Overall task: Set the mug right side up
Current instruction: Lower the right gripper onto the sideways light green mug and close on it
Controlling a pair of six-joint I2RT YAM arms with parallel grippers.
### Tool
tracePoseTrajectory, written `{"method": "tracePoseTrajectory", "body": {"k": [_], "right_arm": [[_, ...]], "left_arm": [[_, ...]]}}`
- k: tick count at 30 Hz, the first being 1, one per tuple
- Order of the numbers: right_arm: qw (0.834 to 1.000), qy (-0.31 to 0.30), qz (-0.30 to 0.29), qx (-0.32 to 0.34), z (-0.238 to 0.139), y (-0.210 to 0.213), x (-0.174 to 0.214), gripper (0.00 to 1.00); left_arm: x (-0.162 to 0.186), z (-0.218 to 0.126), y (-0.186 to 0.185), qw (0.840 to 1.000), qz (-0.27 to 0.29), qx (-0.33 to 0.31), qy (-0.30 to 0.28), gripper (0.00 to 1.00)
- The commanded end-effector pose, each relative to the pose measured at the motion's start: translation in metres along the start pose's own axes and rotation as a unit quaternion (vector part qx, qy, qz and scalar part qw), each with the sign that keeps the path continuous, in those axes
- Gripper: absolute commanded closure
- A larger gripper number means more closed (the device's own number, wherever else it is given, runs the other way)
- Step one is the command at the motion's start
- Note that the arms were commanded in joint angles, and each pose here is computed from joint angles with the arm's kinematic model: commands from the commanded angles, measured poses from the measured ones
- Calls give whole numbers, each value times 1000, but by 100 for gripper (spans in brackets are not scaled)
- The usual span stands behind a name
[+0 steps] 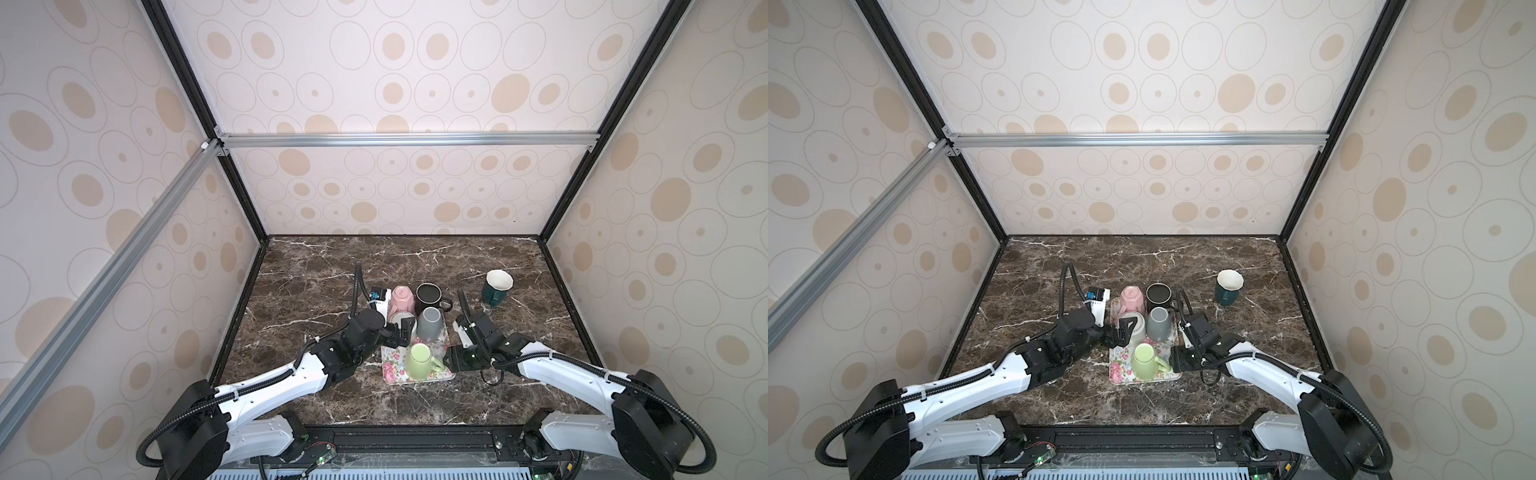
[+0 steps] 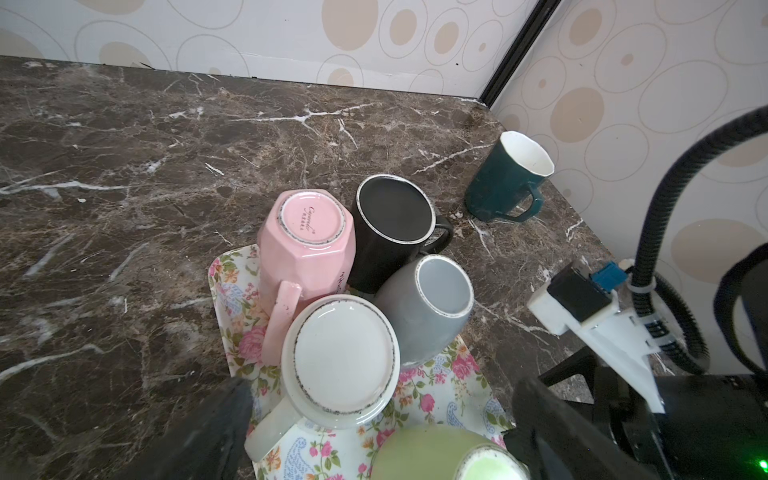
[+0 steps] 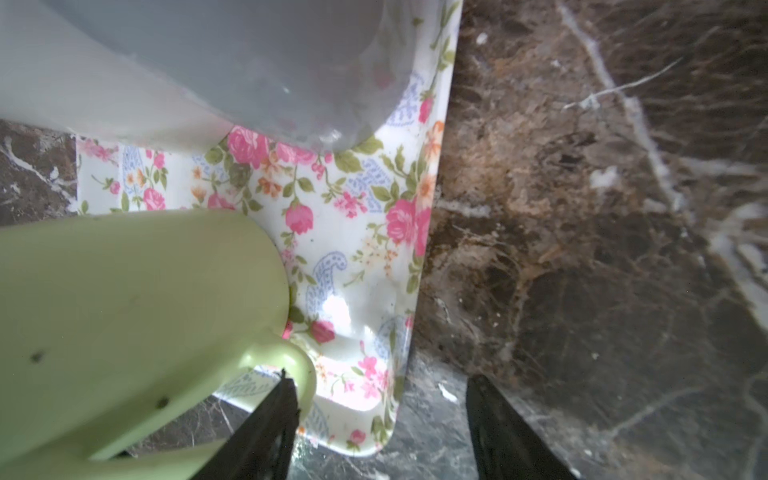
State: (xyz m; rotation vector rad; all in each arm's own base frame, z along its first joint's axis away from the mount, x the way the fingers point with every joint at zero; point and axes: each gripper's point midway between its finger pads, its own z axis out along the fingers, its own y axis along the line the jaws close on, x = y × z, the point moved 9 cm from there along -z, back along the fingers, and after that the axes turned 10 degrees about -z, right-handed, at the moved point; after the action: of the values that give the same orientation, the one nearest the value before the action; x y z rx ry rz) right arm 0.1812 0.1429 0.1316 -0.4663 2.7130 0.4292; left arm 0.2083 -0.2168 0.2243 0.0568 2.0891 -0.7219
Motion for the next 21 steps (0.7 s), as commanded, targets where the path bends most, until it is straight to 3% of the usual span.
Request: {"method": "tracePoseTrajectory", "body": {"k": [1, 8, 14, 18, 21], "right_arm": [[999, 23, -17, 20, -15, -2, 10, 33], [998, 45, -45, -30, -35, 14, 14, 34], [993, 42, -106, -37, -45, 26, 11, 34], [990, 44, -124, -47, -43, 31, 3, 51], [987, 40, -144, -55, -43, 37, -2, 51]], "left_arm": [[-3, 1, 2, 1000, 14, -11, -13, 2], [5, -8, 18, 998, 37, -23, -50, 2], [8, -17, 17, 996, 59, 20, -60, 2], [14, -23, 21, 995, 64, 40, -69, 2], [18, -29, 25, 993, 62, 53, -81, 2]]}}
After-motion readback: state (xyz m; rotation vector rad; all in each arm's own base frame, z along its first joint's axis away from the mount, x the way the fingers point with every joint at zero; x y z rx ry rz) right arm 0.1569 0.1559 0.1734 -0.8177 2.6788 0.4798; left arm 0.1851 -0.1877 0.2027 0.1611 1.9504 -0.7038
